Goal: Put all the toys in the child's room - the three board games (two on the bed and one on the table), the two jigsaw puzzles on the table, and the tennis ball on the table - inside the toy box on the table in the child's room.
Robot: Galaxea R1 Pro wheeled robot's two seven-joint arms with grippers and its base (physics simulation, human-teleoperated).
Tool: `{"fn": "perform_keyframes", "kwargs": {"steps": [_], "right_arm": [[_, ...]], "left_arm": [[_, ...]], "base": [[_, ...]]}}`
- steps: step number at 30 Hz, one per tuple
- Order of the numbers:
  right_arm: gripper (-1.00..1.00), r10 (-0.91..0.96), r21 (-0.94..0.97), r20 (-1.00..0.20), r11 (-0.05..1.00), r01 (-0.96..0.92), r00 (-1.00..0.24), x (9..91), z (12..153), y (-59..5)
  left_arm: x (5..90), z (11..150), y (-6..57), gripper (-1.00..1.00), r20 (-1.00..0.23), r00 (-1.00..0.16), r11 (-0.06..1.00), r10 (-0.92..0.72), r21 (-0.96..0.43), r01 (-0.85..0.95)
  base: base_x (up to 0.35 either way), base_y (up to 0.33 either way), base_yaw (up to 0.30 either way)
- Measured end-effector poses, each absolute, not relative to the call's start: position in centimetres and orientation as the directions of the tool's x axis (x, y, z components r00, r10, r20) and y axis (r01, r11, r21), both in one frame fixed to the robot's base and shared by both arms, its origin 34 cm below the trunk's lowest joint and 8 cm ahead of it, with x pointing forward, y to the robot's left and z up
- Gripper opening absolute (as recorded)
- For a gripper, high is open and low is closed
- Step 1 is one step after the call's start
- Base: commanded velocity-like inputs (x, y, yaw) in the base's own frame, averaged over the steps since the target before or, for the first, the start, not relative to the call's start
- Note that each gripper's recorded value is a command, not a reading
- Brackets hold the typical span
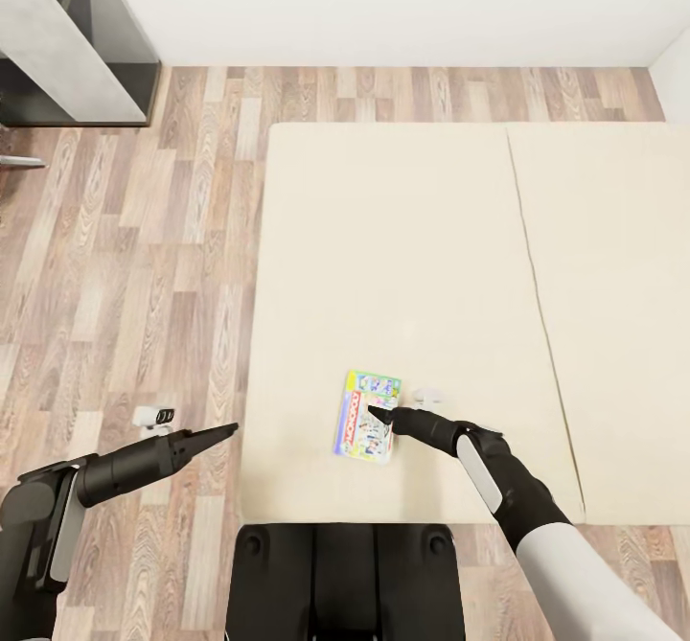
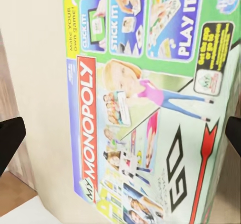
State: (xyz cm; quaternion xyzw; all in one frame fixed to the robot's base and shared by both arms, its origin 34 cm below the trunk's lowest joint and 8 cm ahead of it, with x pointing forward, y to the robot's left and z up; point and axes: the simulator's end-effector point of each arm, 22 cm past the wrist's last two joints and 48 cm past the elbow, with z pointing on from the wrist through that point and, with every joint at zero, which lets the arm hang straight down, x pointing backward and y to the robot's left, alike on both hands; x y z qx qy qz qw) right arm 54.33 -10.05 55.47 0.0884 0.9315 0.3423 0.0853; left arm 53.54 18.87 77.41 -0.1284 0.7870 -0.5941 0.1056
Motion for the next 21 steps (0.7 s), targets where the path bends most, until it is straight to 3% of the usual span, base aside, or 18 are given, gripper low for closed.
{"fn": "perform_keyframes", "kwargs": {"steps": [21], "right_arm": [[1.00, 0.223, 0.653, -0.098, 0.750, 0.106, -0.970, 54.33, 55.47, -10.04]], "left_arm": [[53.55, 77.40, 18.85, 1.00, -0.014, -0.945, 0.261, -0.328, -0.962, -0.077]], "base": [[0.000, 0.054, 0.000]]}}
